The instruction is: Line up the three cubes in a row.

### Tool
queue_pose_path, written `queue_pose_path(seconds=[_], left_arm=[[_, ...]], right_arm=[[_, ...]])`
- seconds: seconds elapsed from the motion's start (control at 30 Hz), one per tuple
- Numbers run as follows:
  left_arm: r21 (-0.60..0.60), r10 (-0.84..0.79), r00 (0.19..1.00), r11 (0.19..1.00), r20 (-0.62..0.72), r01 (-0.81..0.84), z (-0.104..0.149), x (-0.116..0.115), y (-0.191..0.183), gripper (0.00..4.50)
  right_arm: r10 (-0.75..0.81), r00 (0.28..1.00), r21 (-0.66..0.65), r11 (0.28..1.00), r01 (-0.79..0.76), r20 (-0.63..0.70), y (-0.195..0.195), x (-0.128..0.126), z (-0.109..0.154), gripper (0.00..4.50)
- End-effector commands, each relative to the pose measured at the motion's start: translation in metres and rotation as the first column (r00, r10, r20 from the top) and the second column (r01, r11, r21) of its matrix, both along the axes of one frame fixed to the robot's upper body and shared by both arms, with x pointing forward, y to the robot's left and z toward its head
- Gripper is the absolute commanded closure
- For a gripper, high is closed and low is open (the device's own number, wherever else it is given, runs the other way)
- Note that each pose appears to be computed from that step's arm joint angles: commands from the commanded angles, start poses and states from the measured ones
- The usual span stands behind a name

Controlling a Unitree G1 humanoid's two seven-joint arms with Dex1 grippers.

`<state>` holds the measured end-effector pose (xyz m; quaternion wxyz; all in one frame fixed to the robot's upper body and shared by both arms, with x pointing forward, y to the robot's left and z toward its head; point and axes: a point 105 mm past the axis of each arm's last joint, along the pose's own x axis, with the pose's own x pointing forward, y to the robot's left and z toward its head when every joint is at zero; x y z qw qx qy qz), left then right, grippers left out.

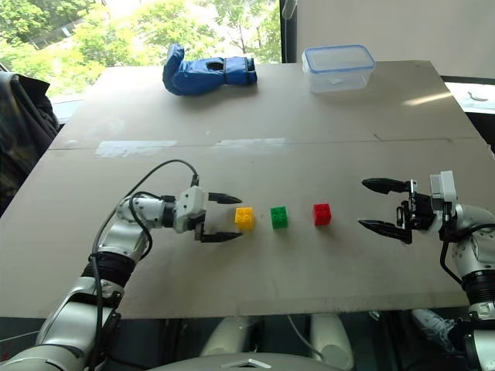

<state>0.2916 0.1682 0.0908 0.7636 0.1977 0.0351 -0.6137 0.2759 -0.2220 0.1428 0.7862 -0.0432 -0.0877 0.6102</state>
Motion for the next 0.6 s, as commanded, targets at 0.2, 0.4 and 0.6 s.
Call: queue_pose_path(seconds=[0.2,0.4,0.6], left_arm=[[-0.104,0.251,0.963,0.960,-0.102,-0.261,0.014,-0.063,0.032,0.14],[-0.030,0.530,0.839,0.843,-0.124,-0.537,-0.025,-0.086,0.034,0.14],[-0.044,0.601,0.786,0.790,-0.147,-0.612,-0.033,-0.094,0.020,0.14]], right_arm=[[-0.028,1.000,0.003,1.000,0.028,0.005,-0.014,-0.014,-0.008,0.00],[-0.171,0.981,-0.046,0.985,0.167,-0.087,-0.018,-0.032,-0.046,0.00],[-0.250,0.962,-0.084,0.967,0.242,-0.112,-0.019,-0.043,-0.064,0.00]])
